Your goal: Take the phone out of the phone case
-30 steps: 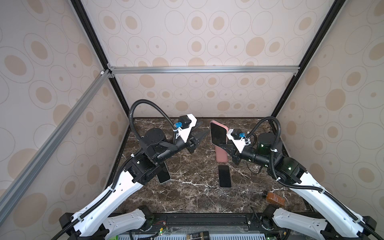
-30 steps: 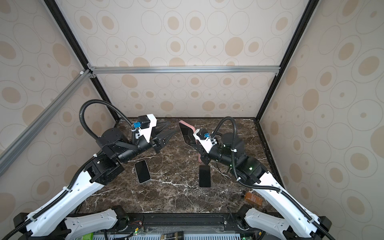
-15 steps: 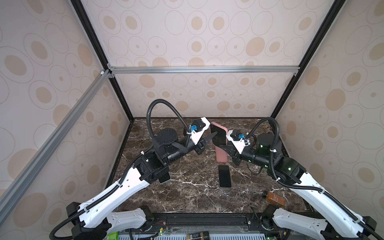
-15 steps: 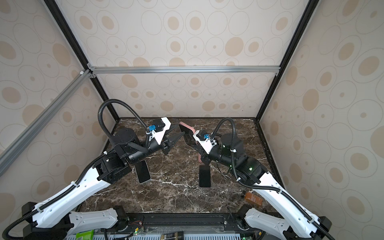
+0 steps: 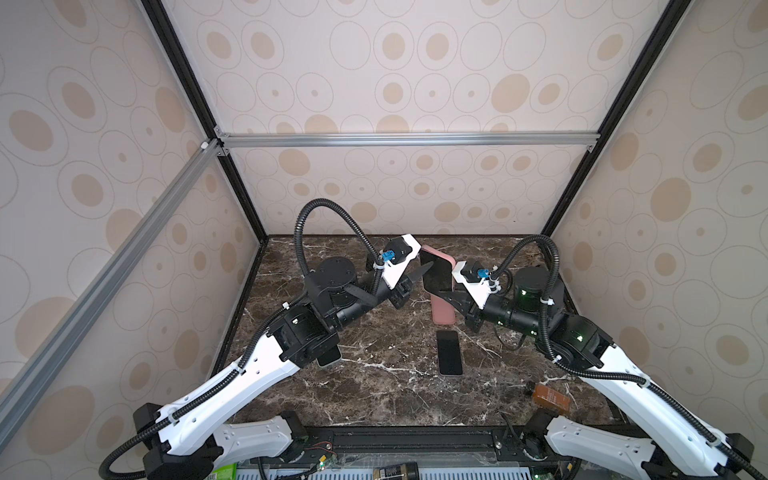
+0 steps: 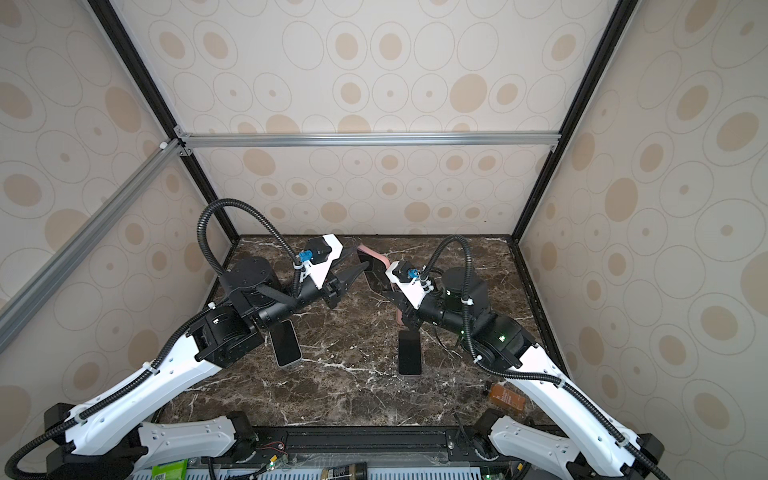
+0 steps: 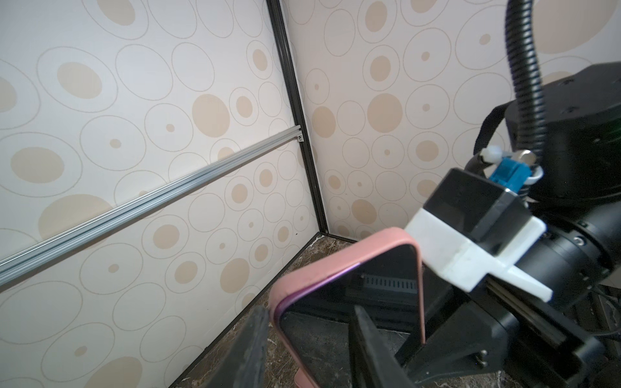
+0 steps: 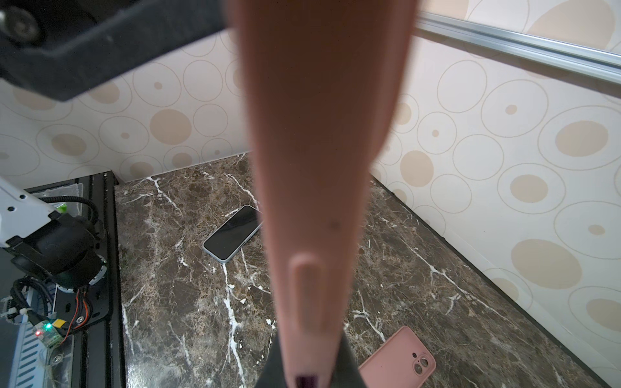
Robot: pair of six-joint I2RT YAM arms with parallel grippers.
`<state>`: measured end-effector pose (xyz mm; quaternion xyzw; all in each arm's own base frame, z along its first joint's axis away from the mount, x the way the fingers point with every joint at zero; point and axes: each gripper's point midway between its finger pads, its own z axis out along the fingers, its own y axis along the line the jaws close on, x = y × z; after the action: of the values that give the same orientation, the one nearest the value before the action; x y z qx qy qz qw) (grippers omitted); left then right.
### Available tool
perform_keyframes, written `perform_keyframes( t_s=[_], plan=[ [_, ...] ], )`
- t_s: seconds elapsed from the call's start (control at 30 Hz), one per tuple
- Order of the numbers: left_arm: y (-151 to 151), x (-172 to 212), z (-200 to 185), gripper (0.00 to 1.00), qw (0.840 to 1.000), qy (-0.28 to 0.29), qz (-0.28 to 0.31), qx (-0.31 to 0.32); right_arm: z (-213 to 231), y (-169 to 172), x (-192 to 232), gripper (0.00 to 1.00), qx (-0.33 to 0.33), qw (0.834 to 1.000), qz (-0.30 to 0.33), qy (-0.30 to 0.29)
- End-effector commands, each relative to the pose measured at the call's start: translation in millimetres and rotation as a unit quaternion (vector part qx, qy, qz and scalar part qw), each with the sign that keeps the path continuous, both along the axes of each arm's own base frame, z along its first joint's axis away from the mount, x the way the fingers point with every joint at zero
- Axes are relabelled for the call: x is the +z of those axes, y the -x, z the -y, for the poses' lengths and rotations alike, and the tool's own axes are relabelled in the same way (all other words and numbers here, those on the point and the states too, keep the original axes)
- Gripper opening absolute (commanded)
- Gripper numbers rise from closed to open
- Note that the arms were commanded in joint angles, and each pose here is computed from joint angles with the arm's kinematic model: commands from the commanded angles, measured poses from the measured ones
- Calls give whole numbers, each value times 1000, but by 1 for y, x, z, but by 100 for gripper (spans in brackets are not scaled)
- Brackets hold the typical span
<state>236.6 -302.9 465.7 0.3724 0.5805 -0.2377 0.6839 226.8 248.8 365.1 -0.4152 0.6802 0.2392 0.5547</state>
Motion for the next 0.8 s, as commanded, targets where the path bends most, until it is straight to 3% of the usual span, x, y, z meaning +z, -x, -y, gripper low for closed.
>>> perform_keyframes(
  t_s=[0.0,0.57,0.77],
  plan=[
    [4,17,0,38,1000,6,22,-2,-2,8,21,0,22,999,34,-22],
    [3,-5,18,37,999,-24,3,-31,-16,31,22,0,105,993,42,-22],
    [9,-21,31,35,996,-48,-15,-69,-21,38,25,0,131,990,50,-26]
  ],
)
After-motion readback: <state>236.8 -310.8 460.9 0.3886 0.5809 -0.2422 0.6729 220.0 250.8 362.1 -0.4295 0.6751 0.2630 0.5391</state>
